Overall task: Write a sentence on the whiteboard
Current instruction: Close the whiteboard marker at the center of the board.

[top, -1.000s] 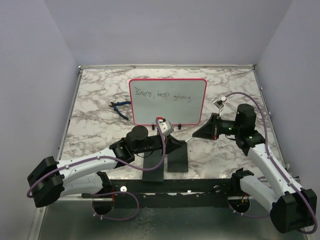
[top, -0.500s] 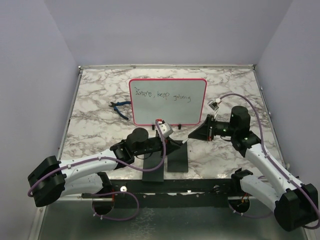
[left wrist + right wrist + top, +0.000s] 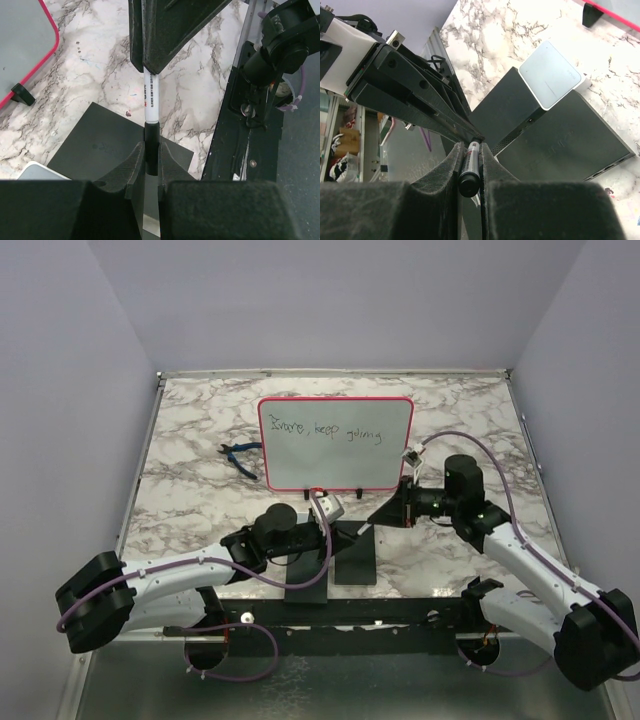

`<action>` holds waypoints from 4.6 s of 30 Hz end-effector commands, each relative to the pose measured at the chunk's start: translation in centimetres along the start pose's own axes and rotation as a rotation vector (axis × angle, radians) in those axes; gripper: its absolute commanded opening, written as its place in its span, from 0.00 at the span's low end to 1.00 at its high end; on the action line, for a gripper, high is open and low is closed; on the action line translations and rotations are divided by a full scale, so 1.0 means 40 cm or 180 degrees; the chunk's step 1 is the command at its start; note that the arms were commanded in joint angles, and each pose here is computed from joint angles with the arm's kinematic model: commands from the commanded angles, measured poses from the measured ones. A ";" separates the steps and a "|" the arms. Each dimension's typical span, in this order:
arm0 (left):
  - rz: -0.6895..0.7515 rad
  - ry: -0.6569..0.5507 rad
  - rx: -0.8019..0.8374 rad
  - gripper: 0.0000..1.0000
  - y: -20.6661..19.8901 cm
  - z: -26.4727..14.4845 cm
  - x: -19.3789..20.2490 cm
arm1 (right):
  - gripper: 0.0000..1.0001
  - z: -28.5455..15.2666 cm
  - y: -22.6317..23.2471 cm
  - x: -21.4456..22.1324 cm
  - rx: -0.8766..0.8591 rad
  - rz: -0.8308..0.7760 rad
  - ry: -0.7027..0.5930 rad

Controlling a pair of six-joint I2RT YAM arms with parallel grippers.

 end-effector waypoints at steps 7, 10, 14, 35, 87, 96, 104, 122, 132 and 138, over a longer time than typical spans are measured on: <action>0.0182 -0.0732 -0.0166 0.00 0.012 -0.002 -0.115 | 0.01 0.032 -0.009 0.106 0.0015 0.0276 0.0435; 0.0189 -0.0734 -0.0163 0.00 0.012 0.000 -0.112 | 0.01 0.042 -0.011 0.119 0.0037 0.0283 0.0487; 0.0187 -0.0736 -0.0169 0.00 0.013 0.000 -0.102 | 0.01 0.049 -0.014 0.134 0.0087 0.0268 0.0557; 0.0224 -0.0771 -0.0252 0.00 0.026 0.009 -0.076 | 0.01 0.075 -0.034 0.208 0.0483 0.0099 0.0983; 0.0426 -0.0707 -0.0300 0.00 0.037 0.022 -0.083 | 0.01 0.108 0.027 0.200 0.1132 -0.0415 0.1016; 0.0468 -0.0868 -0.0336 0.00 0.049 0.060 -0.079 | 0.01 0.092 0.013 0.169 0.1454 -0.0666 0.0972; 0.0468 -0.0788 -0.0354 0.00 0.053 0.080 -0.020 | 0.01 0.093 -0.013 0.180 0.1854 -0.0971 0.0955; 0.0468 -0.0539 -0.0507 0.00 0.061 0.075 0.075 | 0.01 0.120 -0.041 0.260 0.2541 -0.1063 0.0990; 0.0393 -0.0625 -0.0572 0.36 0.054 0.036 0.071 | 0.01 0.114 -0.054 0.293 0.2852 -0.1091 0.1020; 0.0284 -0.0590 -0.0641 0.57 0.051 -0.001 0.075 | 0.01 0.104 -0.058 0.289 0.3009 -0.1129 0.0968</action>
Point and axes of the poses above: each gripper's point midway between its finger pads, its own z axis out along the fingers, its own y axis along the line the jaws close on, x = y × z, the point moved 5 cm from there along -z, back along the fingers, and after that the axes turned 9 degrees about z, right-handed, at the moved point
